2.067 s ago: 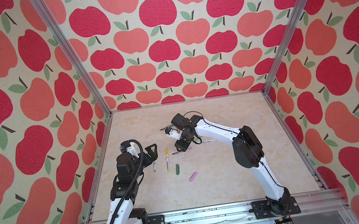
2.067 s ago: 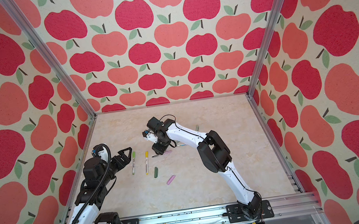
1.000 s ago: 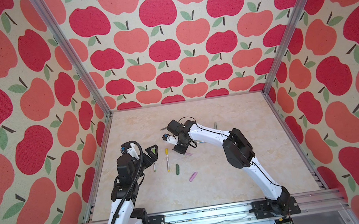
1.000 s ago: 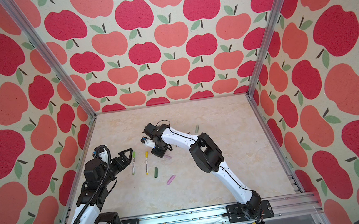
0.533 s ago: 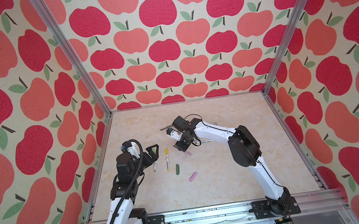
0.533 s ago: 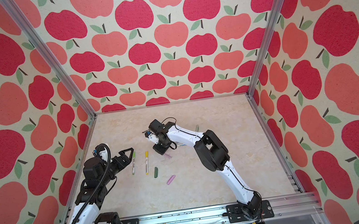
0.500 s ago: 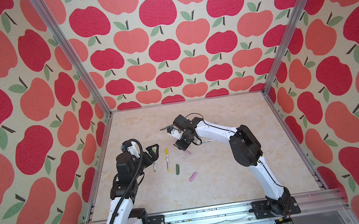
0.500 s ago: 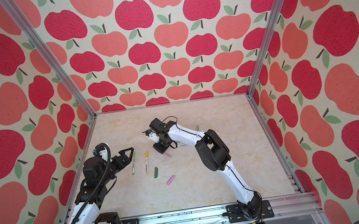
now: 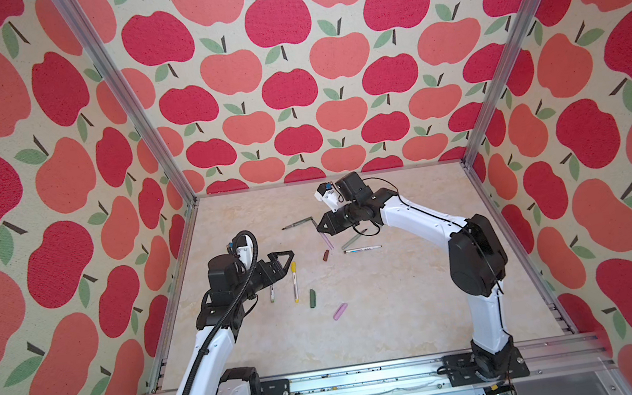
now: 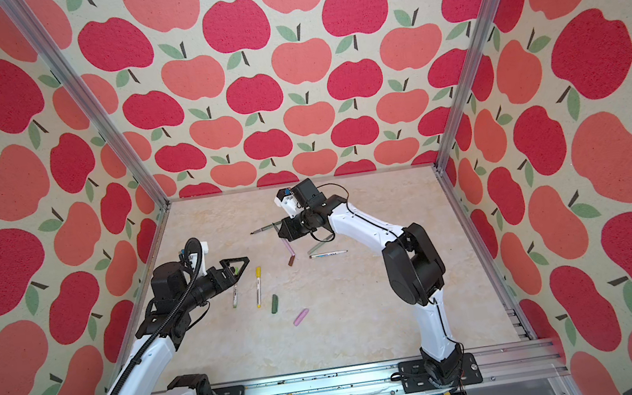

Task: Insert the pens into the pen caps
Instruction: 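Lift the pink fountain pen nib-up with the right gripper toward the left gripper, then close the left gripper on the pink pen barrel beside the right gripper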

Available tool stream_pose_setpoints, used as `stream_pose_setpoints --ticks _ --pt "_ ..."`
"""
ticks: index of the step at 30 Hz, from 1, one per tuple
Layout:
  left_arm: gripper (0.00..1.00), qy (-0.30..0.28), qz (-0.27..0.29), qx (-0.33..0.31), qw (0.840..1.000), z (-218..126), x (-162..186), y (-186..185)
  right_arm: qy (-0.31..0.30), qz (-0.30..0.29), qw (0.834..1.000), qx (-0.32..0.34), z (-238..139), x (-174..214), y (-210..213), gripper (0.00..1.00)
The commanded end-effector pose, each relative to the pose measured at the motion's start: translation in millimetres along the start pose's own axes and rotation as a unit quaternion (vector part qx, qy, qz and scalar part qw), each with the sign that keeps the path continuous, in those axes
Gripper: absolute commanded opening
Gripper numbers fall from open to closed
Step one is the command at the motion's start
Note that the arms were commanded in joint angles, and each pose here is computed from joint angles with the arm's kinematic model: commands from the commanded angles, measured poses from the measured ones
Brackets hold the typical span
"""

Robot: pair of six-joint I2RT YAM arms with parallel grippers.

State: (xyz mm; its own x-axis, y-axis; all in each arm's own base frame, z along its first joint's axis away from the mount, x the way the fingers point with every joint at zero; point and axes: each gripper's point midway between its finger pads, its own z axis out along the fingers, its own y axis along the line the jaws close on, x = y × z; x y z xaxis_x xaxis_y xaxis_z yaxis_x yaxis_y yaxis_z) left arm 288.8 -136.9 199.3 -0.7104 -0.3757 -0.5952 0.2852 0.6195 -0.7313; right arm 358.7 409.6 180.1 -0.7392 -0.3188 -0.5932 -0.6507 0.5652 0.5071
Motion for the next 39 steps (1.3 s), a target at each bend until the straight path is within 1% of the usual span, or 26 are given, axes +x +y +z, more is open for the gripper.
stream_pose_setpoints --ticks 1,5,7,9,15,23,29,39 --pt "1.0 0.015 0.052 0.088 0.995 7 -6 -45 -0.048 0.017 0.997 -0.061 -24 -25 31 0.05" --pt "0.97 0.049 0.075 0.125 0.988 20 1 -68 -0.059 0.018 0.994 -0.093 -38 -31 49 0.05" --pt "0.95 0.062 0.075 0.143 0.985 27 2 -77 -0.064 0.02 0.992 -0.11 -44 -32 57 0.05" --pt "0.93 0.067 0.066 0.151 0.984 34 0 -77 -0.069 0.019 0.99 -0.125 -50 -33 63 0.06" --pt "0.9 0.056 0.059 0.163 0.983 49 -9 -80 -0.083 0.025 0.984 -0.156 -61 -32 76 0.06" --pt "0.81 0.048 0.05 0.183 0.981 66 -18 -86 -0.091 0.038 0.978 -0.185 -63 -31 84 0.06" --pt "0.73 0.054 0.041 0.19 0.98 77 -18 -88 -0.097 0.045 0.976 -0.192 -64 -30 84 0.06" --pt "0.48 0.056 0.033 0.192 0.979 81 -16 -89 -0.105 0.047 0.975 -0.188 -67 -27 82 0.06"
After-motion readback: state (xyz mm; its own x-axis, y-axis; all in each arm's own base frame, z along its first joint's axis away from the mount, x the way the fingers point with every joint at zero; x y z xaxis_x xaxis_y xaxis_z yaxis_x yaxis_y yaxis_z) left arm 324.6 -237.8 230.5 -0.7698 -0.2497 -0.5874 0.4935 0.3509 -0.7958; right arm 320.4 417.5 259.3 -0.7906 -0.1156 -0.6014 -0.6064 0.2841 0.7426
